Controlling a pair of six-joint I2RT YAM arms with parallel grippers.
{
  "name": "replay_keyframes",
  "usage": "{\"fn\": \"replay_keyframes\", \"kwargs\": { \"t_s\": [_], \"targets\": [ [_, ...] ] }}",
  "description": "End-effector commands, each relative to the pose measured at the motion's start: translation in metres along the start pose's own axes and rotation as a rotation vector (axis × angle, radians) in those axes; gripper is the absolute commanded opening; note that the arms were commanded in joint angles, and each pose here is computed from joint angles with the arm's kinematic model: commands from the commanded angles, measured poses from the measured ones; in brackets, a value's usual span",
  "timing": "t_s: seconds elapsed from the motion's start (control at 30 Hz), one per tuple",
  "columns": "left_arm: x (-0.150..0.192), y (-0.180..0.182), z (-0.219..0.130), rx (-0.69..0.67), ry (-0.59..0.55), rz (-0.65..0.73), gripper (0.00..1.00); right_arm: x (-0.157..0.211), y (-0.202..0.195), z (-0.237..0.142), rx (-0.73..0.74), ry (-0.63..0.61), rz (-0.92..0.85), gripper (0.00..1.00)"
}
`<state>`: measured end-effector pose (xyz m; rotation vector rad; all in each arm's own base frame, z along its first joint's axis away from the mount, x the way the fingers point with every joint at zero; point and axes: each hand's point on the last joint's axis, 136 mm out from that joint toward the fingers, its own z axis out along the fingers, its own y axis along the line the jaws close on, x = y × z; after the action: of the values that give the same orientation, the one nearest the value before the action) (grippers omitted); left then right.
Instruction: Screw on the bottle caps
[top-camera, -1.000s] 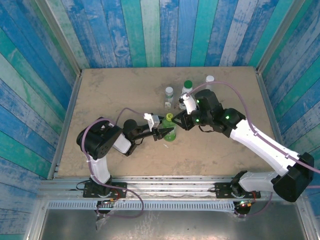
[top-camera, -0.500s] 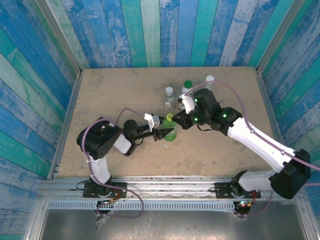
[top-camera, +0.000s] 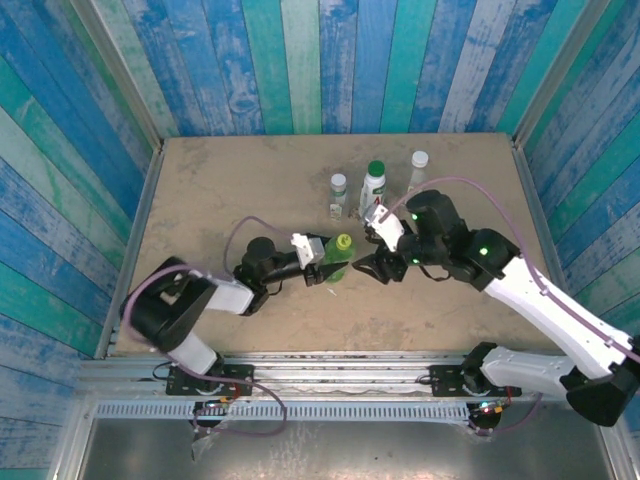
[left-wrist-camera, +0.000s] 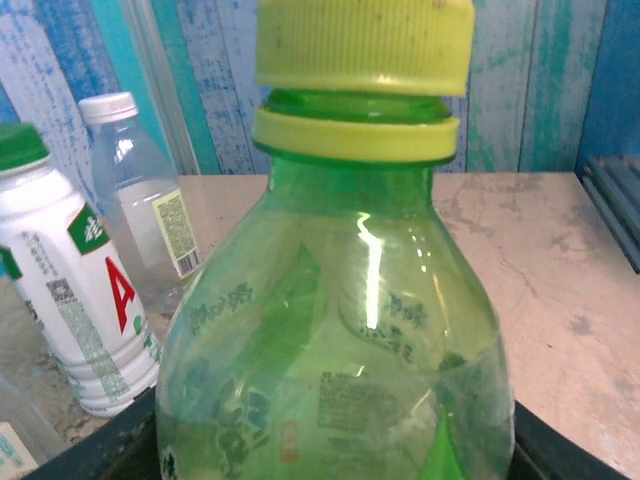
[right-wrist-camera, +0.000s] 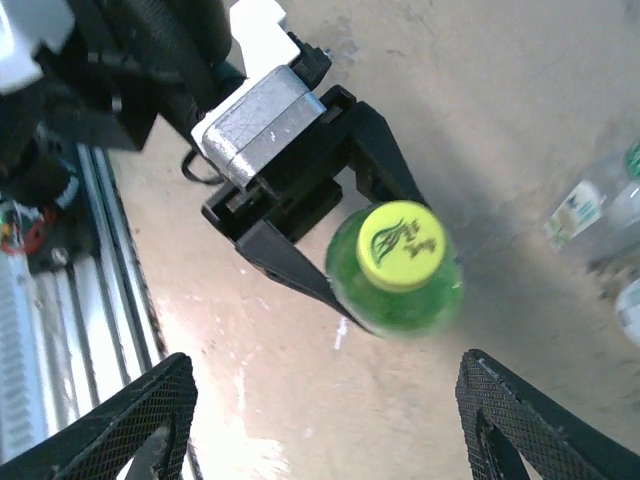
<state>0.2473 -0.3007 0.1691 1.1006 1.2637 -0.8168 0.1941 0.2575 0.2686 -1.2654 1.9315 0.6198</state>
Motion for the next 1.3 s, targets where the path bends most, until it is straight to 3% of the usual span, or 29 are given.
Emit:
{"fn": "replay_keyframes", "kwargs": {
  "t_s": [0.0,0.17,0.37,0.57,1.1,1.2,1.27],
  "targets": [
    [0.012,-0.007,-0.009,0.010,0.134,0.103,0.60,0.005,0.014,-0.023,-0.032,0.052,-0.405,0.73],
    [-0.002,-0.018,-0.014,0.039,0.130,0.147,0.60,0.004,0.014,-0.024,-0.079,0.152,-0.574,0.68],
    [-0.020,-0.022,-0.019,0.053,0.084,0.169,0.60,0.002,0.015,-0.006,-0.167,0.248,-0.649,0.60],
    [-0.023,-0.024,-0.021,0.056,0.076,0.171,0.59,0.004,0.013,0.021,-0.177,0.332,-0.696,0.59],
    [-0.023,-0.021,-0.022,0.030,0.082,0.175,0.60,-0.003,0.005,0.047,-0.157,0.361,-0.671,0.34],
    [-0.024,-0.016,-0.022,0.007,0.082,0.173,0.59,-0.005,0.003,0.048,-0.127,0.364,-0.583,0.25],
    [-0.024,-0.011,-0.022,-0.024,0.084,0.171,0.59,-0.012,-0.005,0.053,-0.045,0.342,-0.414,0.13]
  ]
}}
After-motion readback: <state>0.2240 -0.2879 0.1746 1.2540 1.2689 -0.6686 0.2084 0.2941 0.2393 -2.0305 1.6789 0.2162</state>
